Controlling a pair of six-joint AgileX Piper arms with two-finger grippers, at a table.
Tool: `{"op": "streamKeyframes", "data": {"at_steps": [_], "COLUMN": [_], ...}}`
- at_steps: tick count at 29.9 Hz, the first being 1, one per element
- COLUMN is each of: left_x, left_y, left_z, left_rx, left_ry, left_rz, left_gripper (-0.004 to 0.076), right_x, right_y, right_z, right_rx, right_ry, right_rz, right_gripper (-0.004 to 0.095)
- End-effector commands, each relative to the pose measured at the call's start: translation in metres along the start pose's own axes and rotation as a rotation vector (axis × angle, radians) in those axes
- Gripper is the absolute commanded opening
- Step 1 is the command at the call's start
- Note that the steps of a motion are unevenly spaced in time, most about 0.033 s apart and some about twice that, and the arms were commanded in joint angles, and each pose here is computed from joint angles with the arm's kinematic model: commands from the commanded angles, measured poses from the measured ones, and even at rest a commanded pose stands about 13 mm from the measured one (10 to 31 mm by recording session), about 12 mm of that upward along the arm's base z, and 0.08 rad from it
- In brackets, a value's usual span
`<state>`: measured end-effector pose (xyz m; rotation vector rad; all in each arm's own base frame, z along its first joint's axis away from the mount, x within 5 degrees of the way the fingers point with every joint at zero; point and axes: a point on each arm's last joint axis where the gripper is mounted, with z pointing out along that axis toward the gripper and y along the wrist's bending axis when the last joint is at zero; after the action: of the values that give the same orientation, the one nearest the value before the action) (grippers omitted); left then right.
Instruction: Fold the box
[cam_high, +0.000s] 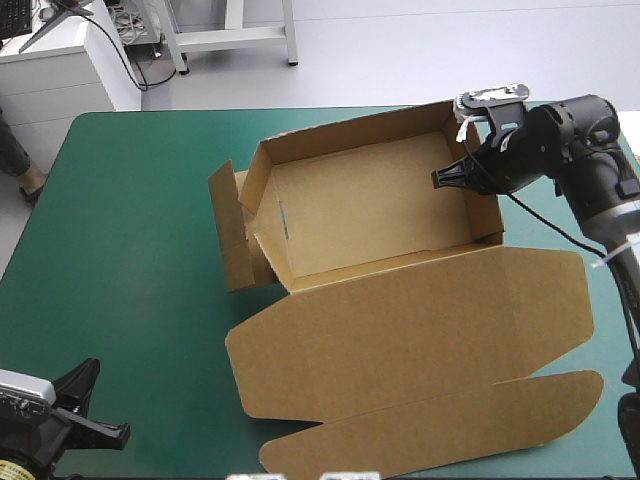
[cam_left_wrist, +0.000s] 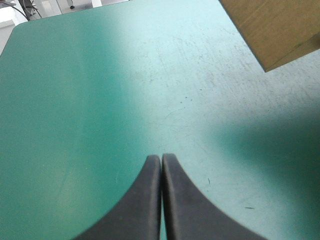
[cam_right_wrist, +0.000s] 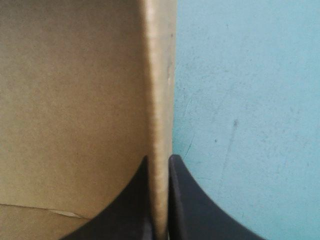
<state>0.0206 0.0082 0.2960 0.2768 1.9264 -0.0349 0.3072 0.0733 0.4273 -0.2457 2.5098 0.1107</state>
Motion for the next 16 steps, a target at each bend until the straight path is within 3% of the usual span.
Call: {"op": "streamKeyframes", "data": {"at_steps": [1, 3, 9, 11, 16], "left_x": [-0.014, -0.014, -0.018, -0.019, -0.017], "left_y": [0.0, 0.0, 0.0, 0.0, -0.003], "left_z": [-0.003, -0.003, -0.003, -0.003, -0.003], "left_rx": [0.006, 0.006, 0.01, 0.012, 0.042], "left_ry": [-0.087, -0.092, -0.13, -0.149, -0.124], "left_rz": [-0.011, -0.011, -0.011, -0.023, -0.051], "left_gripper": [-0.0002, 0.0036, 0.0374, 0.0442, 0.0428], "right_x": [0.002, 0.003, 0.007, 0.008, 0.01], "right_y": [-0.001, -0.001, -0.001, -0.001, -0.002], "right_z": [-0.041, -0.048, -0.061, -0.065, -0.072], "right_rx": [-0.003, -0.004, -0.005, -0.006, 0.001], "right_ry": [-0.105, -0.121, -0.151, -0.162, -0.179], "right_rz": [0.01, 0.01, 0.01, 0.01, 0.008], "right_gripper": [-0.0019, -0.0019, -0.0019, -0.0019, -0.0019]}}
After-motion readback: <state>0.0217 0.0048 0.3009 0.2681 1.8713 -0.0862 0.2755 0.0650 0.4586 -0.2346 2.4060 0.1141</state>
